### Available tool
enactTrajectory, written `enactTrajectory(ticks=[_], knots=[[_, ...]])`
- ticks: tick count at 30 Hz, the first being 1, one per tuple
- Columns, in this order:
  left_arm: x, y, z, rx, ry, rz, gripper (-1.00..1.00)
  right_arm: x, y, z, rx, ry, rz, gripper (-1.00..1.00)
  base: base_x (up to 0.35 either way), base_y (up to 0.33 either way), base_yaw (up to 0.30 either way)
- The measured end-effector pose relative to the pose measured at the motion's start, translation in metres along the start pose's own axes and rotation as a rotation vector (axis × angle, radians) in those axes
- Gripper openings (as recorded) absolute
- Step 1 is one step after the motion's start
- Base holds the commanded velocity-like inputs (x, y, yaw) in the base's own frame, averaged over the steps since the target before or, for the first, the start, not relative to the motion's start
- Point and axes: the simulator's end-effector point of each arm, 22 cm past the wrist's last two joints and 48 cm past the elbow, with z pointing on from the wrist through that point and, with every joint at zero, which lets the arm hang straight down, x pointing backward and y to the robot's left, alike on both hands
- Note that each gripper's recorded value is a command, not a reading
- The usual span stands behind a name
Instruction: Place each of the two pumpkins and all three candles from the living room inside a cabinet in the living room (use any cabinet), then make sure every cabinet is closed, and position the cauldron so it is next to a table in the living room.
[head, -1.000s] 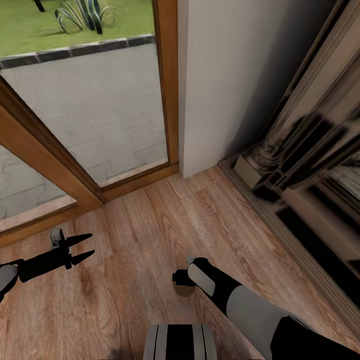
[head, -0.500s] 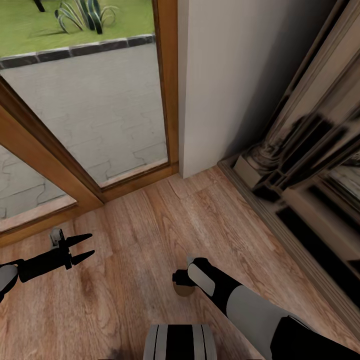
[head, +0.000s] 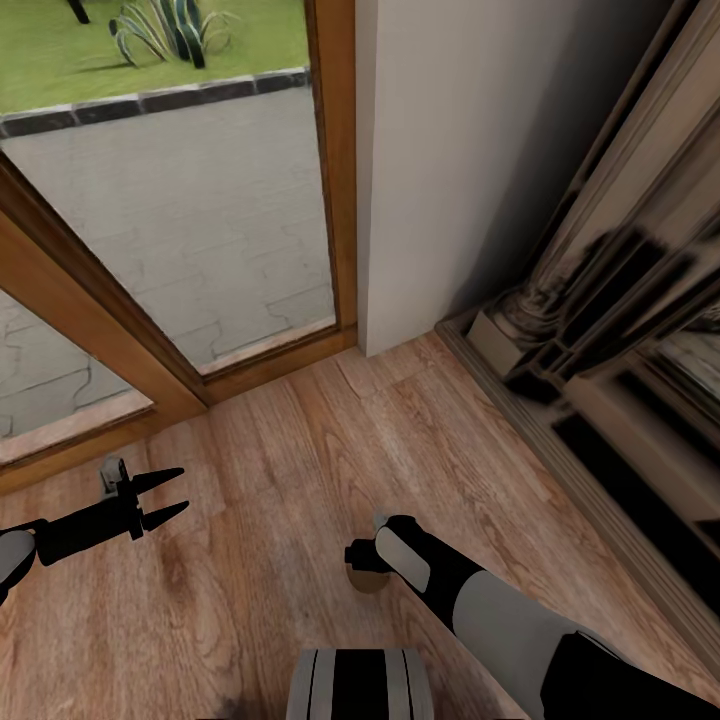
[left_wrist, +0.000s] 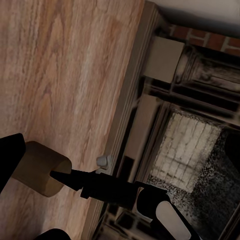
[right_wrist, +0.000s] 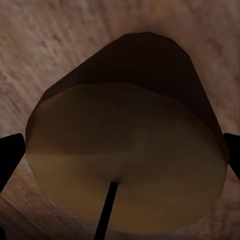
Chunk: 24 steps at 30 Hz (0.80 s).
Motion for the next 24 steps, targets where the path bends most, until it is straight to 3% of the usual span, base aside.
enactTrajectory(ticks=[13, 24], knots=[[0.001, -0.003, 0.002, 0.005, 0.004, 0.006, 1.0, 0.0, 0.0, 0.0, -0.001, 0.0, 0.0, -1.0, 0.0, 0.0, 0.0], [0.001, -0.025, -0.004, 0.019, 0.0, 0.048, 1.0, -0.015, 0.004, -0.021, 0.004, -0.047, -0.021, -1.0, 0.0, 0.0, 0.0]])
